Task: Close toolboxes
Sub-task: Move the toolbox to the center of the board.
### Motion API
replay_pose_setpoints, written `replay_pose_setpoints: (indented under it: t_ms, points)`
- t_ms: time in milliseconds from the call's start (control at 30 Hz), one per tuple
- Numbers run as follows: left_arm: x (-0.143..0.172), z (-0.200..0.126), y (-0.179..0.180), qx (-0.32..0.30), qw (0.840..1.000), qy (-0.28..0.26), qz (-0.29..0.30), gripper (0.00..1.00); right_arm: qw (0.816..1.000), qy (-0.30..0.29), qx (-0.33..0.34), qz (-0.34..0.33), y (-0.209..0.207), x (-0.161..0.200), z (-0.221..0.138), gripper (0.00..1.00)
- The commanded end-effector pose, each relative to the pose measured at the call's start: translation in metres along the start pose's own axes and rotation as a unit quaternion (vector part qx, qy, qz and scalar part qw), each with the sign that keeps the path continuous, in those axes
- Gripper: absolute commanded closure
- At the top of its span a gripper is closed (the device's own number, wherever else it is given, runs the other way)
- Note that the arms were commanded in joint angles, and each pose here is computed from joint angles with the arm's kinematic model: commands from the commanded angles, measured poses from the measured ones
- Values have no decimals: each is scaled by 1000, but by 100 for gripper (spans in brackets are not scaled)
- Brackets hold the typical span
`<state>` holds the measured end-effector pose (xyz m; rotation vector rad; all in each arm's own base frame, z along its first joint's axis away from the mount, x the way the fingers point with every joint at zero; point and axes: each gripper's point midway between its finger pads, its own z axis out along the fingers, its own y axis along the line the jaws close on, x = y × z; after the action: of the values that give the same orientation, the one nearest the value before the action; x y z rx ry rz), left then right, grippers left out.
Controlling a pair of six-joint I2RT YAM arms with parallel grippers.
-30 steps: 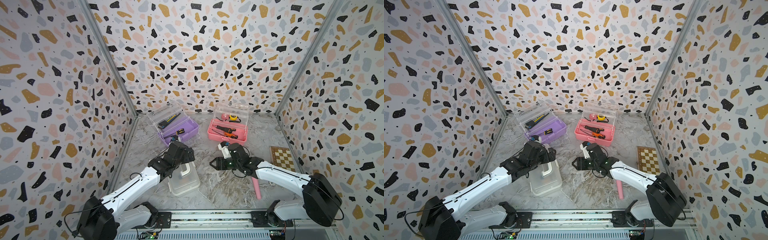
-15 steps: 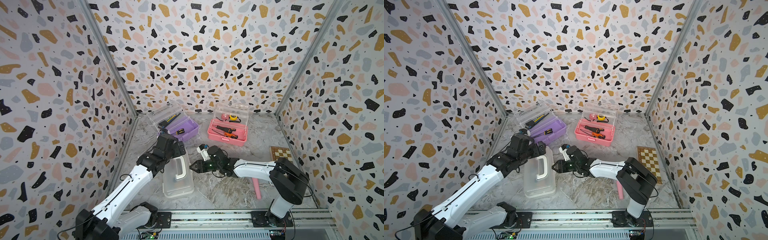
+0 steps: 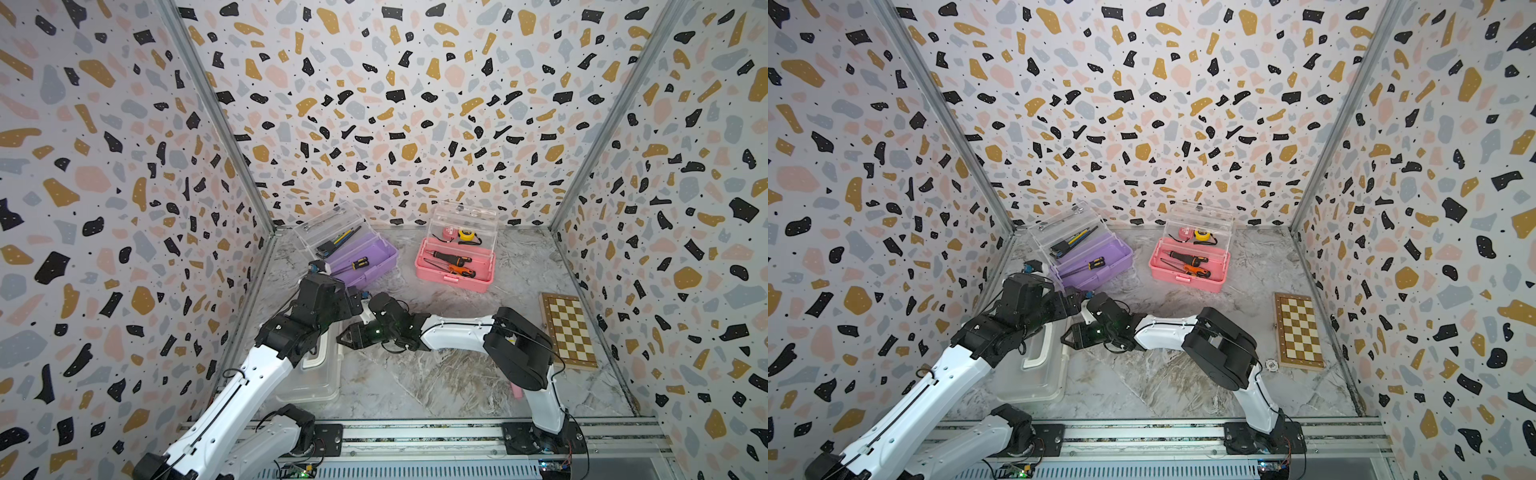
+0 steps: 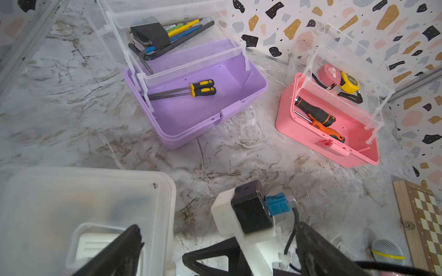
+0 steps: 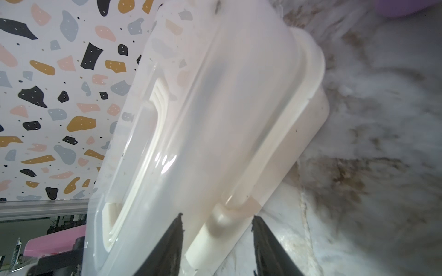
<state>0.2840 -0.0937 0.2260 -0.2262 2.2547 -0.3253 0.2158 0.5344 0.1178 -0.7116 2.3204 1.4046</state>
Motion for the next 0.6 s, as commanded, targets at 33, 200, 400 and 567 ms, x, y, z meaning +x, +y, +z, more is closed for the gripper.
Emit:
replay_pose_setpoints:
  t_ms: [33,200,400,567]
  points:
    - [-7,-11,6,-9,1000,-14,16,1,999,-10,-12,-29,19,-15,-9,52]
    - [-5,-5,-9,26,1000,0,3,1,998,-19,41,-54,7,-19,-43,50]
    - [-1,10,-35,87,996,23,-26,1,989,-70,129,-12,-47,-39,-112,48]
    - [22,31,-56,145,984,71,-79,1,975,-103,197,13,-84,-48,-165,43]
